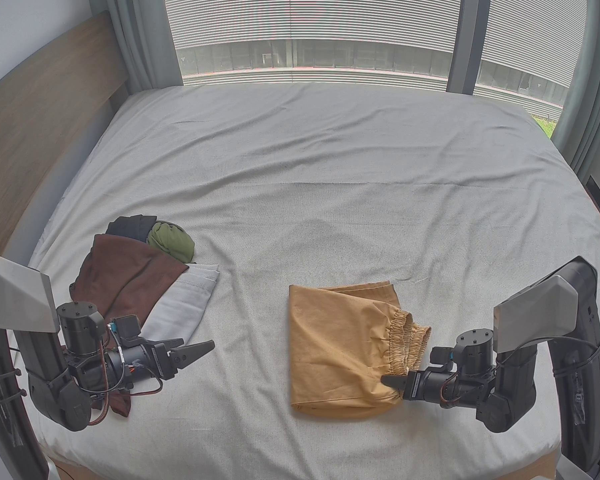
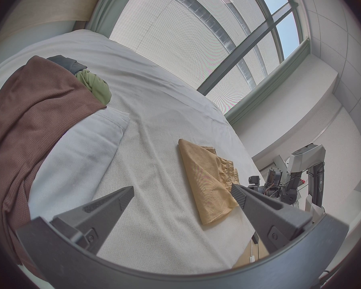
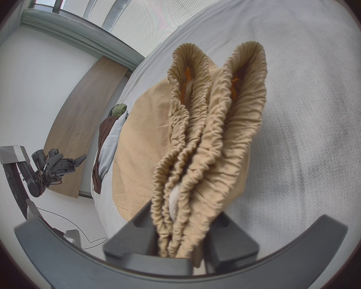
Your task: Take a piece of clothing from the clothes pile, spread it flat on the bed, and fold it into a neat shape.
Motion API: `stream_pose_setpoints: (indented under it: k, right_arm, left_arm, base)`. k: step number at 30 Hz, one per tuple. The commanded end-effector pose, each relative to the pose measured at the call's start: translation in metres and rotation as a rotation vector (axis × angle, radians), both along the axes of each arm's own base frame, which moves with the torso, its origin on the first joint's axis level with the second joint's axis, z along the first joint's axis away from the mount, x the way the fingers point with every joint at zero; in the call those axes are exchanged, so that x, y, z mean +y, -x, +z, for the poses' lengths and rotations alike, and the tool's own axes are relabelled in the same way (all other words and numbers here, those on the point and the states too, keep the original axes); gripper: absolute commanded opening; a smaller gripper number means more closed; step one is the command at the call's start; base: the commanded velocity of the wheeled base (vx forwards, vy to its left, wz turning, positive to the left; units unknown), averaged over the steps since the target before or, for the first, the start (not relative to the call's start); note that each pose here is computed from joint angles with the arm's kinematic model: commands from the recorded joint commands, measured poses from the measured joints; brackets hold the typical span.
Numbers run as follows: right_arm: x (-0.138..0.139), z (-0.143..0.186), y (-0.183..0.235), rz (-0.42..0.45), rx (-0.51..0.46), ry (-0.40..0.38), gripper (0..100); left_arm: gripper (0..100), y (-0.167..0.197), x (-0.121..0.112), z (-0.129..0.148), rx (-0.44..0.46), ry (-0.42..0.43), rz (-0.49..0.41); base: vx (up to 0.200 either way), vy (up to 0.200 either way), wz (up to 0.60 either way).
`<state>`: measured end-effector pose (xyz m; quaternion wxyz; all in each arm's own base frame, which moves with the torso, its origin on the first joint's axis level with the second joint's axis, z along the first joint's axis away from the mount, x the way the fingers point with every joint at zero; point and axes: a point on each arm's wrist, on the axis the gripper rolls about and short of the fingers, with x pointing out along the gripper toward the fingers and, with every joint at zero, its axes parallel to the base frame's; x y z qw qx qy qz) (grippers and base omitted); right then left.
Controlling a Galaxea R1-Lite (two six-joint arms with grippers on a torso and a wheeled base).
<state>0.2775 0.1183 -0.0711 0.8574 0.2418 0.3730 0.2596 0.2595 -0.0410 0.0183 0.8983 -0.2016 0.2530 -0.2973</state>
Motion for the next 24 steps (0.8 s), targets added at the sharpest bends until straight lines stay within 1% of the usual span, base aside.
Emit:
stream_pose_setpoints:
  k: [1,4,6,8,9,12,13,14,15,19,24]
  right_arm:
    - [0.003,-0.003,0.002,0.016,0.008,0.001,0]
    - [0.006,0.001,0.004,0.036,0.001,-0.008,0]
    - [0.008,0.016,0.002,0.055,-0.038,-0.033,0]
    - [0.009,0.048,0.0,0.074,-0.122,-0.085,0]
    - [0.009,0.048,0.0,0.074,-0.122,-0.085,0]
    - [0.009,0.091,0.003,0.096,-0.214,-0.17,0]
    - [0.009,0.101,0.004,0.095,-0.231,-0.194,0]
    - [0.009,0.104,0.004,0.094,-0.237,-0.2,0]
    - [0.009,0.117,0.005,0.091,-0.26,-0.236,0]
    - [0.009,0.135,0.005,0.113,-0.306,-0.278,0]
    - [0.011,0.149,-0.004,0.119,-0.374,-0.303,0]
  left_arm:
    - [100,0.0,0.0,0.001,-0.005,0.003,0.002]
    - [100,-0.001,0.001,0.002,-0.009,0.004,0.005]
    - [100,0.0,0.001,0.003,-0.009,0.004,0.005]
    - [100,-0.001,0.001,0.003,-0.01,0.004,0.005]
    - [100,-0.001,0.001,0.003,-0.01,0.004,0.005]
    - [100,-0.001,0.001,0.003,-0.01,0.004,0.005]
    - [100,-0.001,0.001,0.002,-0.009,0.004,0.005]
    - [100,-0.001,0.001,0.002,-0.009,0.004,0.005]
    - [100,0.0,0.001,0.002,-0.007,0.004,0.005]
    - [100,0.0,0.0,0.002,-0.006,0.004,0.003]
    - [100,-0.001,0.0,0.001,-0.001,0.005,0.004]
  base:
    - [0.0,0.0,0.0]
    - [0.0,0.0,0.0]
    - [0.0,0.0,0.0]
    - [0.0,0.0,0.0]
    - [0.0,0.0,0.0]
    - [0.0,0.0,0.0]
    - [0.0,0.0,0.0]
    - [0.0,0.0,0.0]
    - [0.0,0.0,0.0]
    - [0.0,0.0,0.0]
    - [0.0,0.0,0.0]
